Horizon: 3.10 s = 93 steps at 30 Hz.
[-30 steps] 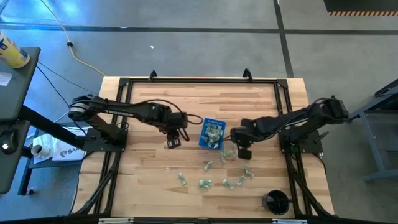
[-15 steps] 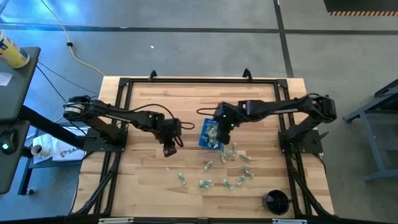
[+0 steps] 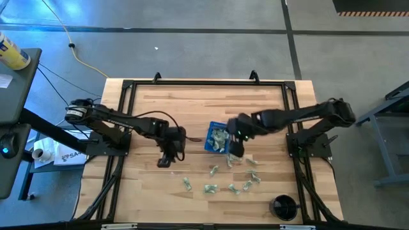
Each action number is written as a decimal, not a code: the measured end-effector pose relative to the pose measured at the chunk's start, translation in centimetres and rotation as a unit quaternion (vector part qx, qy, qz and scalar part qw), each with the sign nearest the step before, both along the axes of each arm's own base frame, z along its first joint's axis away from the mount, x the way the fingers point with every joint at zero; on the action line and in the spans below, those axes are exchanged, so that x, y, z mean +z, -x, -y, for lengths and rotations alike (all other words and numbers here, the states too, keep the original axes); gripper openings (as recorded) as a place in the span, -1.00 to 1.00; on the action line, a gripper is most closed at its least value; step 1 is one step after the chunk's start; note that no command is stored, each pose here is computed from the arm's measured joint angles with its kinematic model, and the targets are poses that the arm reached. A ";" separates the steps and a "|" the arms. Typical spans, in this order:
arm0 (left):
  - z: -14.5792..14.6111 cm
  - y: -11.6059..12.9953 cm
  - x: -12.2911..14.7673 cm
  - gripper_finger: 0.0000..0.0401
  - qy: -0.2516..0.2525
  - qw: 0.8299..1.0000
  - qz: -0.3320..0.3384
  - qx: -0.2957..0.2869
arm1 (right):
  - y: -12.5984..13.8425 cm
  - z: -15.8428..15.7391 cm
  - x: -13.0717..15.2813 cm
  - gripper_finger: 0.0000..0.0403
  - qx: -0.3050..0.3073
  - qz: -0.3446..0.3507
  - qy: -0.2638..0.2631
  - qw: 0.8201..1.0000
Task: Pick and place Stevia / Truvia into bins
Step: Put the stevia packet into the blue basket
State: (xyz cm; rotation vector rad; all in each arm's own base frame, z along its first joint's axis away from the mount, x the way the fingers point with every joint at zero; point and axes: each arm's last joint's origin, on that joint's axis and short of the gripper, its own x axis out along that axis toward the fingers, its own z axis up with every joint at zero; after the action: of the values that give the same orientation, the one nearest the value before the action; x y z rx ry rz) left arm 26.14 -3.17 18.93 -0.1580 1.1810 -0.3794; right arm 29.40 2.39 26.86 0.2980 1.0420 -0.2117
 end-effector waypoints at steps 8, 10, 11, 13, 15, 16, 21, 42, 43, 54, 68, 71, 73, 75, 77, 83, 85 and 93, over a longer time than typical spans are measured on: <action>3.4 0.0 0.2 -0.20 -0.027 0.991 0.059 -0.115 | 3.0 -6.4 -0.7 0.39 -0.037 -0.075 -0.016 0.996; 4.5 0.0 0.4 -0.20 -0.042 0.988 0.081 -0.124 | 3.4 -7.6 -0.6 0.39 -0.033 -0.071 -0.011 0.997; 5.2 -0.1 0.5 -0.20 -0.052 0.986 0.095 -0.129 | 3.6 -8.1 -0.6 0.39 -0.027 -0.071 -0.006 0.997; 6.5 -0.4 0.6 -0.20 -0.072 0.979 0.135 -0.135 | 4.1 -8.9 -0.8 0.39 -0.013 -0.073 0.003 0.997; 7.8 -0.8 0.5 -0.20 -0.080 0.972 0.166 -0.142 | 4.6 -9.5 -1.0 0.39 -0.013 -0.082 0.005 0.997; 8.4 -0.9 0.2 -0.20 -0.078 0.970 0.173 -0.150 | 4.9 -9.8 -1.1 0.39 -0.016 -0.088 0.004 0.996; 10.6 -1.7 -2.7 -0.20 -0.106 0.969 0.136 -0.177 | 6.5 -11.5 -1.2 0.39 -0.032 -0.101 0.014 0.994; 9.2 -3.9 -5.5 -0.75 -0.141 0.970 0.105 -0.166 | 7.9 -13.0 -1.3 0.39 -0.057 -0.122 -0.011 0.991; 8.8 -4.0 -5.3 -0.85 -0.145 0.971 0.102 -0.159 | 7.9 -13.0 -1.3 0.39 -0.063 -0.125 -0.017 0.990; 2.8 -6.6 5.1 -0.89 -0.182 0.963 0.197 -0.039 | 8.4 -13.5 -1.3 0.39 -0.072 -0.122 -0.015 0.990; -5.0 -11.1 3.0 -0.08 -0.166 0.959 0.211 0.092 | 8.3 -13.4 -1.7 0.39 -0.088 -0.117 -0.014 0.989; -4.9 -9.8 4.5 0.14 -0.143 0.969 0.157 0.125 | 8.5 -12.9 -3.2 0.39 -0.109 -0.142 -0.025 0.983; -4.7 -8.4 6.1 0.25 -0.118 0.975 0.119 0.148 | 8.6 -12.3 -4.5 0.39 -0.125 -0.145 -0.017 0.981; -4.0 -7.0 7.4 0.32 -0.101 0.977 0.095 0.161 | 8.5 -11.2 -6.1 0.39 -0.145 -0.148 -0.009 0.978; -2.8 -5.6 7.9 0.36 -0.098 0.980 0.067 0.159 | 8.3 -10.0 -7.8 0.39 -0.161 -0.150 -0.014 0.975; 0.7 -2.0 9.1 0.33 -0.097 0.979 0.062 0.171 | 8.2 -7.5 -11.1 0.39 -0.178 -0.150 -0.037 0.972; 1.7 -1.4 9.1 0.31 -0.097 0.977 0.061 0.180 | 8.3 -6.9 -11.8 0.39 -0.185 -0.149 -0.041 0.971; 3.2 -0.9 9.4 0.23 -0.111 0.973 0.076 0.189 | 8.4 -5.8 -13.4 0.15 -0.184 -0.136 -0.052 0.972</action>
State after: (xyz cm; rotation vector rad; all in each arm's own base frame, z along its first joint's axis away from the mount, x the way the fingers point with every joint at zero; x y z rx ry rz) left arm 27.00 -6.39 28.33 -0.1530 1.0064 0.0758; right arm 20.95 8.18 13.46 0.5696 1.2659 -0.5461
